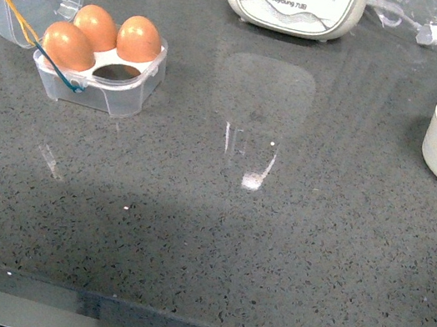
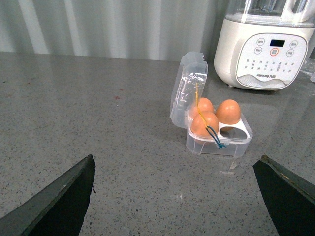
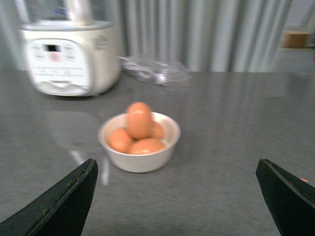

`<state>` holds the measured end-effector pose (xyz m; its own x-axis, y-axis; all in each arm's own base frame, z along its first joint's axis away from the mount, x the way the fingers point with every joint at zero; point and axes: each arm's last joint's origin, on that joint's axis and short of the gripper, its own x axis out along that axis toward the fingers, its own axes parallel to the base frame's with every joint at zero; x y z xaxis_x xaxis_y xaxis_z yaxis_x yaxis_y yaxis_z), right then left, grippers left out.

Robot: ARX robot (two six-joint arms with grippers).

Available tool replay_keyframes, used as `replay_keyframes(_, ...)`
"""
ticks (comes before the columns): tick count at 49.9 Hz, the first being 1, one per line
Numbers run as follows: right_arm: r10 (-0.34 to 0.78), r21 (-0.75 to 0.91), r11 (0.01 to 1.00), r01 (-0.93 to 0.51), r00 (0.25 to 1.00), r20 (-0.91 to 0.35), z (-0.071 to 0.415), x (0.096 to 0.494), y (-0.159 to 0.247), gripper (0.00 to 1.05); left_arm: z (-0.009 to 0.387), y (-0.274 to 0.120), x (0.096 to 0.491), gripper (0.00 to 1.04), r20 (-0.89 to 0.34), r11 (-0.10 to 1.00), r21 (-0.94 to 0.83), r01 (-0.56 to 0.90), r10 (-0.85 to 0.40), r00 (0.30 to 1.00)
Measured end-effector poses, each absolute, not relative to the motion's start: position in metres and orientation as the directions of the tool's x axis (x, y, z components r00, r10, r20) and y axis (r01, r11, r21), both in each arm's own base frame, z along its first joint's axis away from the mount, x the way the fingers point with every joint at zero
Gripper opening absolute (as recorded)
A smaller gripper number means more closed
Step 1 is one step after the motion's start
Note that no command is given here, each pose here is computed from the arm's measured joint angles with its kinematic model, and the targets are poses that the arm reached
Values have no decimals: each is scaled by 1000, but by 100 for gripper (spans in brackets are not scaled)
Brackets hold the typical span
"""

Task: Put egg into box

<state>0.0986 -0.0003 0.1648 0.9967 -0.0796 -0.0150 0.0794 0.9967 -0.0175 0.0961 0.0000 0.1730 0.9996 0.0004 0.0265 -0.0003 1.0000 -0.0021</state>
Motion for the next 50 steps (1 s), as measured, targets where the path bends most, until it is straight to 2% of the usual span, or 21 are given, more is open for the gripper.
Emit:
replay_keyframes(4,-259,-53,965,257,965,-40,169,103,0,97,173,0,96,98,27,1000,-2,-3,3,1000)
replay_keyframes(7,-342,-69,938,339,939,-30,176,108,-1,97,173,0,96,98,27,1000,-2,0,0,1000)
replay_keyframes(11,-371,-69,926,371,929,16,193,119,-4,97,173,0,96,98,26,1000,-2,0,0,1000)
replay_keyframes(18,-333,-48,940,338,938,94,224,142,-10,97,173,0,96,98,27,1000,-2,0,0,1000)
replay_keyframes(23,-293,-40,955,295,954,60,239,171,-18,97,173,0,96,98,27,1000,-2,0,0,1000)
replay_keyframes(31,-169,-25,985,168,983,-64,252,230,-24,97,173,0,96,98,27,1000,-2,0,0,1000)
replay_keyframes(34,-153,-25,988,152,983,-101,254,249,-24,97,173,0,96,98,27,1000,-2,0,0,1000)
replay_keyframes(38,-79,-19,997,76,979,-189,249,269,-22,97,173,0,96,98,27,1000,-2,0,0,1000)
replay_keyframes(50,95,7,995,-98,941,-326,231,287,-14,97,173,0,96,98,27,1000,-2,0,0,1000)
